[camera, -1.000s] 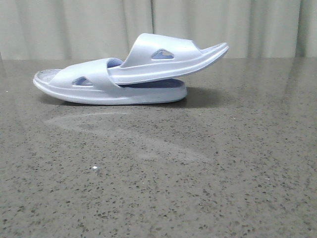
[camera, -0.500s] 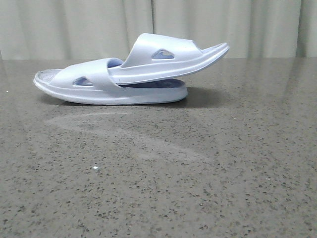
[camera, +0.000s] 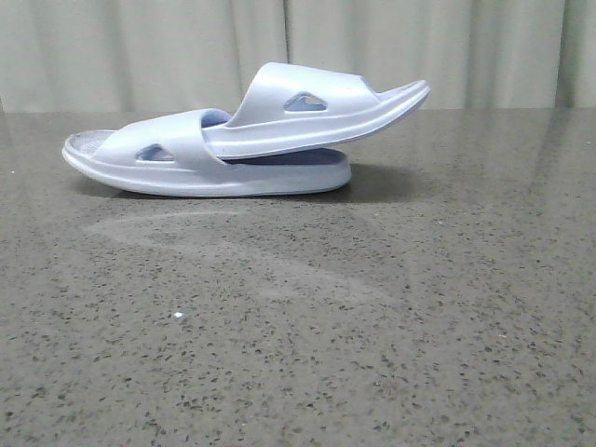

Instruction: Insert blue slippers together front up

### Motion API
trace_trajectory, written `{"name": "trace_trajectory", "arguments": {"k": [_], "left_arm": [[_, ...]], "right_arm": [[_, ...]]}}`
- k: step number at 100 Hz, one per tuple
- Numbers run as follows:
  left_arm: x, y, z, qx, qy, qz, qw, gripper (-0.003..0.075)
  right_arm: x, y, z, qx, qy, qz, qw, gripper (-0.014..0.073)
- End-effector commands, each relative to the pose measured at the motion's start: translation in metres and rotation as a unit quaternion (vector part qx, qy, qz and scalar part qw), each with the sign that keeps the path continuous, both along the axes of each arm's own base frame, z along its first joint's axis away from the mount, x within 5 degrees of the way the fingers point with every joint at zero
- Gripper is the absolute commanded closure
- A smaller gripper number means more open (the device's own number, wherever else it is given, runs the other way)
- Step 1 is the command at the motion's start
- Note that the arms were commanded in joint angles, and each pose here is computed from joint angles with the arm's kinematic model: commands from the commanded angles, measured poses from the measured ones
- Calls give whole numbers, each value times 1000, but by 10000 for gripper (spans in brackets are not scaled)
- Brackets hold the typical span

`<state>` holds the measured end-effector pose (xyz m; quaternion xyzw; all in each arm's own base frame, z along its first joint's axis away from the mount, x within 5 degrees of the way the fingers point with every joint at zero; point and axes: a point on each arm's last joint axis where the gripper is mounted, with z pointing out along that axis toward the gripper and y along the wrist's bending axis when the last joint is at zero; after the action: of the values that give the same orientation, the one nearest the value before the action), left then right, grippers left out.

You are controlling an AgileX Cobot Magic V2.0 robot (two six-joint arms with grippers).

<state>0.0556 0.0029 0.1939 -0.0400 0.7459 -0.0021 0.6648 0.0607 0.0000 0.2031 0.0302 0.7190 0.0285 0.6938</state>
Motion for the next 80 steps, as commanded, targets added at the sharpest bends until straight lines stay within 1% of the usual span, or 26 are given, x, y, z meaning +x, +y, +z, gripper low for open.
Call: {"name": "trace_trajectory", "arguments": {"k": [1,5,8,15,38,80], "left_arm": [[-1,0,5,-5,-47,0,999,704],[-1,0,5,-5,-47,0,999,705],[-1,0,5,-5,-47,0,999,705],[-1,0,5,-5,-47,0,999,705],[-1,0,5,-5,-47,0,999,705],[-1,0,5,-5,-47,0,999,705]], "right_arm": [[-4,1,5,-9,-65,12,998,673],[-6,1,1,-9,-62,12,998,673],[-5,1,-3,-9,-37,13,999,673],[-5,1,-7,-10,-16,13,1000,673],[-5,1,-12,-10,11,14,1000,673],[-5,2,-12,-10,14,14,1000,673]]}}
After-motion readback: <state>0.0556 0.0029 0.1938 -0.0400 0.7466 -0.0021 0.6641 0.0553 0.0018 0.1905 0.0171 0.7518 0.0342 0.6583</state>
